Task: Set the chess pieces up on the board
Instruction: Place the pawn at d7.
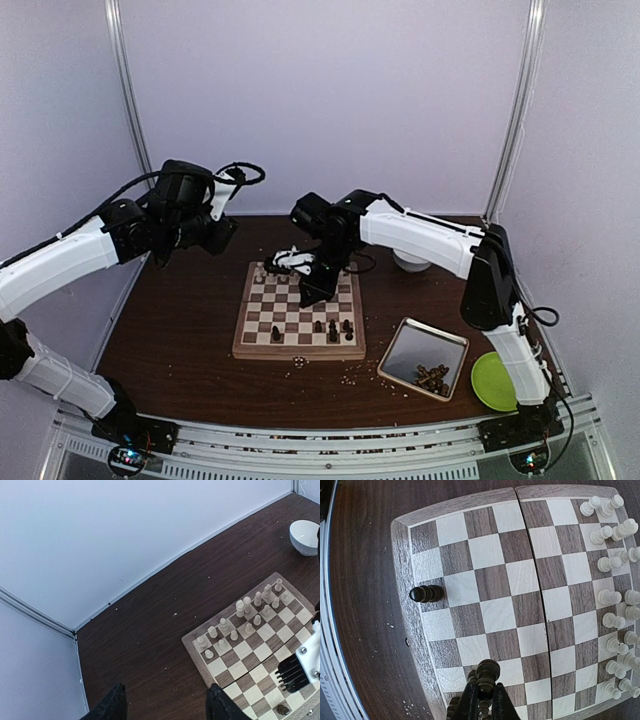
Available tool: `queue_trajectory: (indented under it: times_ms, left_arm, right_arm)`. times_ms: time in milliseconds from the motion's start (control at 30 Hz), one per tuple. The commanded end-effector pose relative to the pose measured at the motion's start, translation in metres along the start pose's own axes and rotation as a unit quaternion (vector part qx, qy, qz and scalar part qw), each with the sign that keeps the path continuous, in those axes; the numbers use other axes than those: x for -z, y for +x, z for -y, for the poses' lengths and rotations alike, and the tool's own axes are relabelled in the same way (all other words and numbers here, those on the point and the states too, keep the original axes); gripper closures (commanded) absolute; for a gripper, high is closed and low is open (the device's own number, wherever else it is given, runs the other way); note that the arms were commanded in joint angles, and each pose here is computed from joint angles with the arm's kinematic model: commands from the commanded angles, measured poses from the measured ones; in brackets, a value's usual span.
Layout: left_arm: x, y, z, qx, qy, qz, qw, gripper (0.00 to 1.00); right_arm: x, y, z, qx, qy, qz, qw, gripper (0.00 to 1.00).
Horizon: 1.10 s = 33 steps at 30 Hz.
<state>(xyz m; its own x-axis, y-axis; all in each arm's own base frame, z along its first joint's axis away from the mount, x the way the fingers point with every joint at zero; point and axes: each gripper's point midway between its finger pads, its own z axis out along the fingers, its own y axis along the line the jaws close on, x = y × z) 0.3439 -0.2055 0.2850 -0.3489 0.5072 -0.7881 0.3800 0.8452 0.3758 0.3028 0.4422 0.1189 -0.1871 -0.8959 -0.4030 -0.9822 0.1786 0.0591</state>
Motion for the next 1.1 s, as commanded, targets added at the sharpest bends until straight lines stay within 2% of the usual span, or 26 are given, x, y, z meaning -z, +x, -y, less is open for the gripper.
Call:
queue_trajectory:
  times_ms: [0, 400, 1067]
  left_arm:
    - [0.008, -0.010, -0.011, 0.016, -0.012, 0.020, 1.000, 0.45]
    - [0.011, -0.011, -0.011, 0.016, -0.010, 0.023, 1.000, 0.45]
    - [0.012, -0.013, -0.010, 0.015, -0.005, 0.026, 1.000, 0.45]
  right_arm:
    - [-0.014, 0.006, -0.002, 0.014, 0.015, -0.028, 0.999, 0.99]
    - [-0.039, 0.015, -0.016, 0.035, 0.006, -0.061, 0.997, 0.99]
    - [-0.051, 0.023, -0.013, 0.031, 0.015, -0.080, 0.996, 0.96]
